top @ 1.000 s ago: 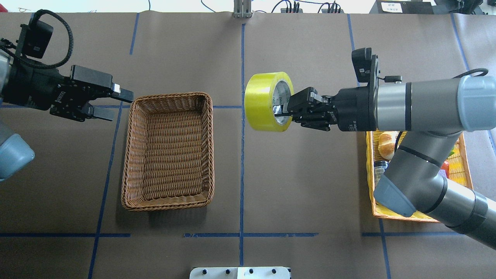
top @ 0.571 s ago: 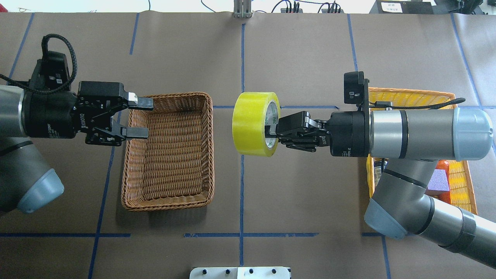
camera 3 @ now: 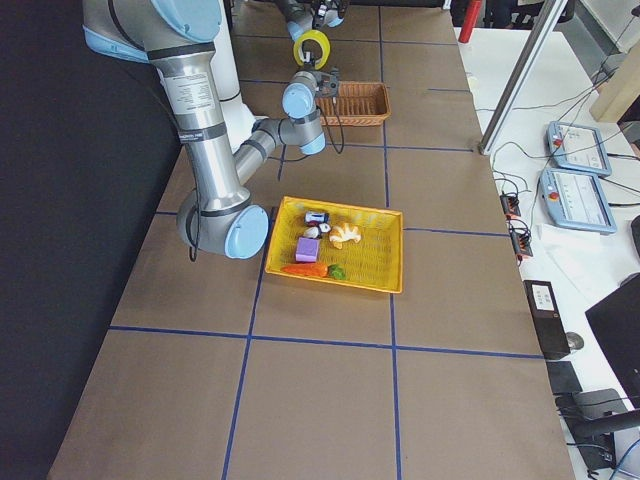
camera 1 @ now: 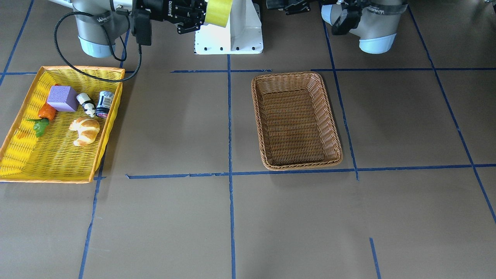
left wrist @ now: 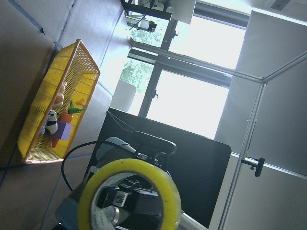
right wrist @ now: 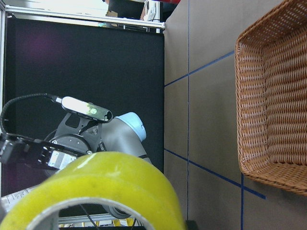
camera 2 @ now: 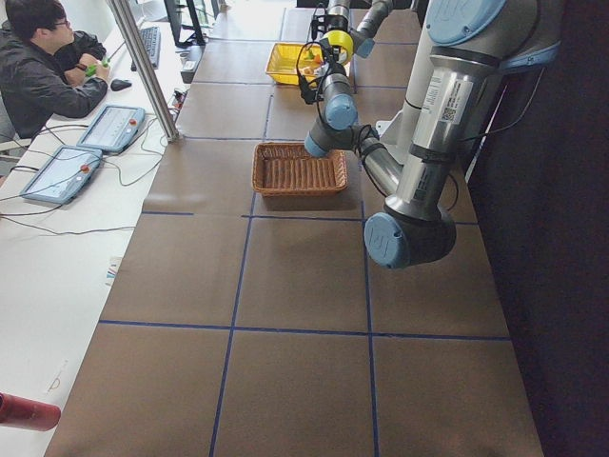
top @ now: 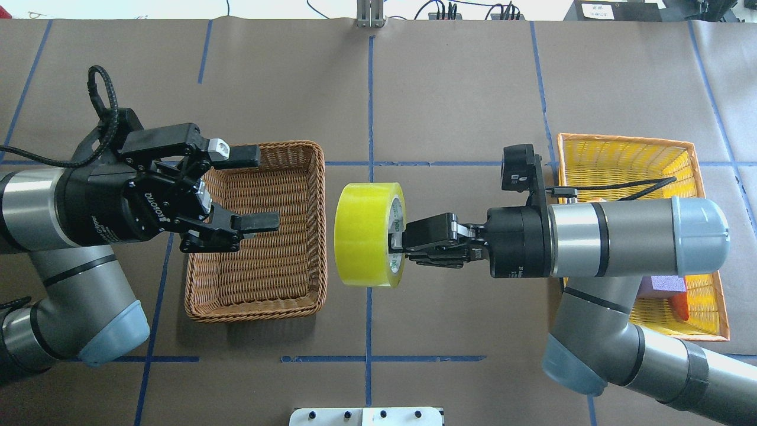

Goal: Move tape to another basket

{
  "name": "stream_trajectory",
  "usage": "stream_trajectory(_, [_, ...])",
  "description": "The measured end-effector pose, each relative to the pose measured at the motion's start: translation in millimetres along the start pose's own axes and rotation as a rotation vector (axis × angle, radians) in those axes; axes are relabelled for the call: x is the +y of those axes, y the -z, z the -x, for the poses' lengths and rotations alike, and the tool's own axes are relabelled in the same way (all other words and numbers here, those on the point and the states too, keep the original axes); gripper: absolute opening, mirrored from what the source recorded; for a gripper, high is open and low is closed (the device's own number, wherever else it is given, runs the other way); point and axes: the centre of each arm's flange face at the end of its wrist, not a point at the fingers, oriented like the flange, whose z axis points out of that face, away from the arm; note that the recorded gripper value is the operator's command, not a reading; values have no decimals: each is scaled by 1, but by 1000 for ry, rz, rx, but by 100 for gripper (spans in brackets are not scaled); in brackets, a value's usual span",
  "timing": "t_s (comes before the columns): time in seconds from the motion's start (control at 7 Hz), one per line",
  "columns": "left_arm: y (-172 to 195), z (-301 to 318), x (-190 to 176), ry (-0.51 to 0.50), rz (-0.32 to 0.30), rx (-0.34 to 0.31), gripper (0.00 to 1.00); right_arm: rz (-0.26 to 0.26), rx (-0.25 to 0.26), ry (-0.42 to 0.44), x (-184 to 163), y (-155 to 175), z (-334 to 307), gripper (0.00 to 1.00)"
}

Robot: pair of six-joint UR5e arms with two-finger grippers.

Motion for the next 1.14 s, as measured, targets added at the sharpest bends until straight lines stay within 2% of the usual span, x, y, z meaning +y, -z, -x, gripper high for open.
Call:
stream_trajectory(0.43, [-11, 2, 5, 24, 20, 9, 100, 47, -27, -16, 21, -19, 4, 0])
stream_trajectory(1.14, [-20, 8, 13, 83, 28, 21, 100, -9, -50, -42, 33, -42, 3, 0])
